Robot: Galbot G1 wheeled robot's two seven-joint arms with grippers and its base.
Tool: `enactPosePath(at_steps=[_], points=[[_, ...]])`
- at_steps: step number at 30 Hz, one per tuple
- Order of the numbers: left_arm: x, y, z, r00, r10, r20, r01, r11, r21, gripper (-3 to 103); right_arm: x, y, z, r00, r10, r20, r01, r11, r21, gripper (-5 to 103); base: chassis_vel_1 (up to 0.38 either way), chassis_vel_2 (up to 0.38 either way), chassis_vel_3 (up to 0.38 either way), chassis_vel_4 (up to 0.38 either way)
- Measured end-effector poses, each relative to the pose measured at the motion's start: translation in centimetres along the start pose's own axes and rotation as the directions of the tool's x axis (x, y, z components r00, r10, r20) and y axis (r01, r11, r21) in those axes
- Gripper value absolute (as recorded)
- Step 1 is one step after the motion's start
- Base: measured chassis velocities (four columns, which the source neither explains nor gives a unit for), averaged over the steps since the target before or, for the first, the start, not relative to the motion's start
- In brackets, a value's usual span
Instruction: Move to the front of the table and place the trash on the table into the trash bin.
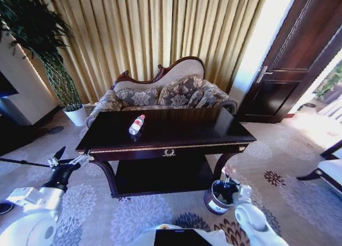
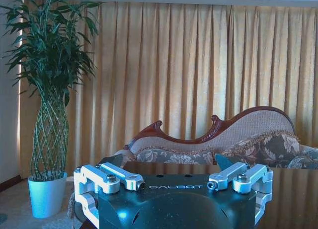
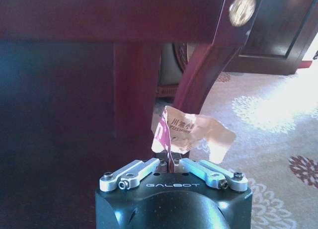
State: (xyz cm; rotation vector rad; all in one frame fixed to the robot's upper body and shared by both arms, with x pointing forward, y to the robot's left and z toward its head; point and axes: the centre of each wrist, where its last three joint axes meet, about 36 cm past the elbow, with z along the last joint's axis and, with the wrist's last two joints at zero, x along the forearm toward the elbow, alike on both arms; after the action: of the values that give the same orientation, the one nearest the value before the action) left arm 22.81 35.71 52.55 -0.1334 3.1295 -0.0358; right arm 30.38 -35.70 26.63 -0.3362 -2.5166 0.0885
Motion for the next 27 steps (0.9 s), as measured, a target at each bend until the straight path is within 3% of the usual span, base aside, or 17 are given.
enactPosePath(at_steps=[10, 18, 22, 26, 27], points=[[0.3, -0.1, 0.0, 1.000, -0.006, 0.004, 0.006, 1.000, 0.007, 100, -6.6, 0.2, 5.2, 0.981, 0.114, -0.157, -0.101, 0.991, 0.086, 0, 0.000, 0.000, 0.000, 0.000], [0.3, 0.0, -0.2, 1.000, -0.011, 0.010, 0.011, 1.000, 0.010, 100, -8.3, 0.0, 6.8, 0.960, 0.212, -0.185, -0.190, 0.974, 0.126, -1, 0.000, 0.000, 0.000, 0.000], [0.4, -0.1, -0.2, 1.000, -0.012, 0.010, 0.012, 1.000, 0.013, 100, -8.4, 0.0, 6.8, 0.958, 0.222, -0.180, -0.200, 0.971, 0.135, 9, 0.000, 0.000, 0.000, 0.000], [0.4, -0.2, -0.3, 1.000, -0.010, 0.014, 0.010, 1.000, 0.014, 100, -8.3, 0.0, 6.6, 0.960, 0.222, -0.173, -0.199, 0.970, 0.138, 31, 0.000, 0.000, 0.000, 0.000], [0.4, -0.2, -0.3, 1.000, -0.010, 0.014, 0.010, 1.000, 0.014, 100, -8.3, 0.0, 6.6, 0.960, 0.222, -0.173, -0.199, 0.970, 0.138, 31, 0.000, 0.000, 0.000, 0.000]])
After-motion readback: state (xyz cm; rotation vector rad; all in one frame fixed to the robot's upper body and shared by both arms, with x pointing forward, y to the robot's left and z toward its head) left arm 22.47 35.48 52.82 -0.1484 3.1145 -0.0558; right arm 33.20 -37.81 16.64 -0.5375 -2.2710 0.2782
